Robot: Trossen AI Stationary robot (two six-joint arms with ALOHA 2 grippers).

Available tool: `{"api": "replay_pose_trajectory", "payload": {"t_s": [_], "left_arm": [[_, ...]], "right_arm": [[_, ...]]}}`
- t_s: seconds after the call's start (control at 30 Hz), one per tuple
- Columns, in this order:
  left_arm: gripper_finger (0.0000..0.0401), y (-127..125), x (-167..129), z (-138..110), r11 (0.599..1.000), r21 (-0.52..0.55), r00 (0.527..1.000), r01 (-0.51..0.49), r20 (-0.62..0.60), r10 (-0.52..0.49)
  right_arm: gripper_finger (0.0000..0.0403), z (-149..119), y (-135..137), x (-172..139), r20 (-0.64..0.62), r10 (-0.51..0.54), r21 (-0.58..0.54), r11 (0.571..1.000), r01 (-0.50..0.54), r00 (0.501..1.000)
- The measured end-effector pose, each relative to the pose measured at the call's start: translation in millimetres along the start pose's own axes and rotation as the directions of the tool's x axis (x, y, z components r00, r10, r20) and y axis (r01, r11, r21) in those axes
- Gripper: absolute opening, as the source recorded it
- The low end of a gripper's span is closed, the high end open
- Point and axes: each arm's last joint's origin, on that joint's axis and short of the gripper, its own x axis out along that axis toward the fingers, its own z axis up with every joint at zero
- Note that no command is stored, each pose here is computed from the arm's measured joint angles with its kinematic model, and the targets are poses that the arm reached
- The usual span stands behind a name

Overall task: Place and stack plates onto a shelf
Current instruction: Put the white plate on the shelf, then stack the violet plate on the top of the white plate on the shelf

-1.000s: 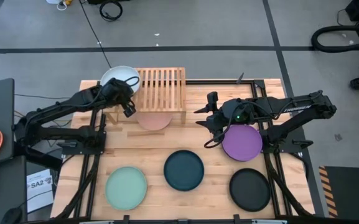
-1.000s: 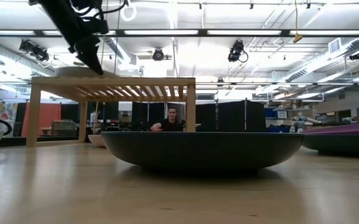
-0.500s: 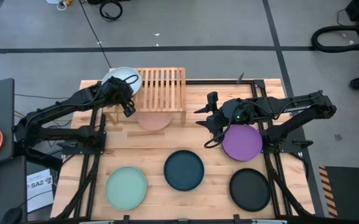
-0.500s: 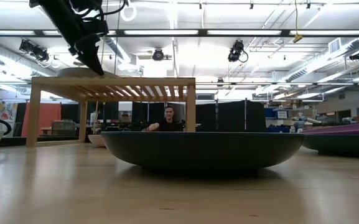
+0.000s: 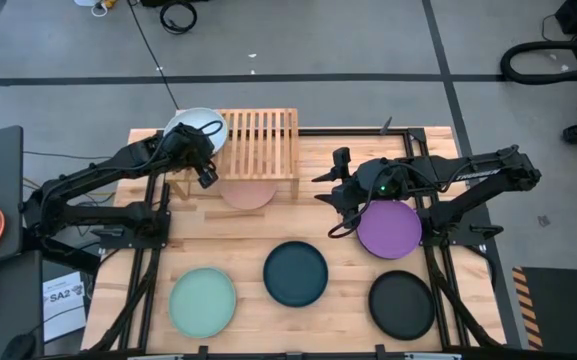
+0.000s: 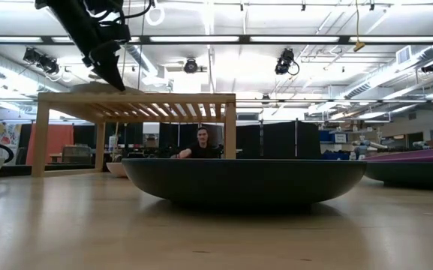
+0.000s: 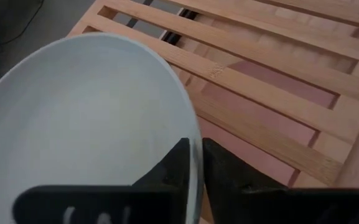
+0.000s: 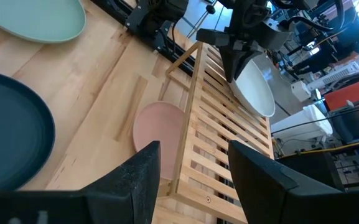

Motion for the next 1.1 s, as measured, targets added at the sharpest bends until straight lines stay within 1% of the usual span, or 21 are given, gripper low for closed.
{"api": "replay_pose_trajectory", "payload": {"t_s": [0.27, 0.37, 0.47, 0.57, 0.67, 0.77, 0.83, 0.93, 1.0, 1.1], "left_arm": [[0.0147, 0, 0, 0, 1.0, 0.001, 1.0, 0.0, 0.001, 0.0], [0.0169, 0, 0, 2, 1.0, 0.001, 1.0, -0.004, 0.025, 0.004], [0.0179, 1, 0, 7, 1.0, 0.008, 0.998, -0.01, 0.066, 0.01], [0.0179, 2, -1, 13, 1.0, -0.003, 0.991, -0.019, 0.132, 0.019], [0.0176, 3, -2, 21, 0.999, -0.026, 0.977, -0.026, 0.21, 0.031], [0.0175, 4, -4, 28, 0.999, -0.044, 0.959, -0.017, 0.282, 0.028], [0.0175, 4, -5, 32, 0.999, -0.045, 0.945, 0.013, 0.328, 0.003], [0.0174, 3, -7, 37, 0.997, -0.041, 0.922, 0.07, 0.385, -0.048], [0.0174, 2, -8, 39, 0.995, -0.035, 0.91, 0.091, 0.408, -0.069], [0.0174, 2, -9, 40, 0.993, -0.028, 0.902, 0.111, 0.422, -0.089]], "right_arm": [[0.0193, 0, 0, 0, 0.0, 0.0, 0.0, 1.0, 0.0, 1.0], [0.0193, 0, 0, 0, 0.0, 0.0, 0.0, 1.0, 0.0, 1.0], [0.0193, -1, 1, 0, -0.011, 0.006, 0.0, 1.0, -0.006, 1.0], [0.0193, -3, 0, 0, -0.04, -0.016, 0.058, 0.998, 0.018, 0.999], [0.0193, -8, 1, -1, -0.101, -0.027, 0.119, 0.992, 0.039, 0.994], [0.0193, -17, 3, -2, -0.184, 0.001, 0.169, 0.985, 0.031, 0.983], [0.0193, -24, 5, -2, -0.251, 0.034, 0.213, 0.977, 0.021, 0.967], [0.0193, -38, 8, -5, -0.361, 0.095, 0.291, 0.957, 0.015, 0.928], [0.0193, -47, 9, -8, -0.432, 0.145, 0.357, 0.934, 0.021, 0.89], [0.0193, -61, 10, -13, -0.527, 0.225, 0.465, 0.884, 0.056, 0.819]]}}
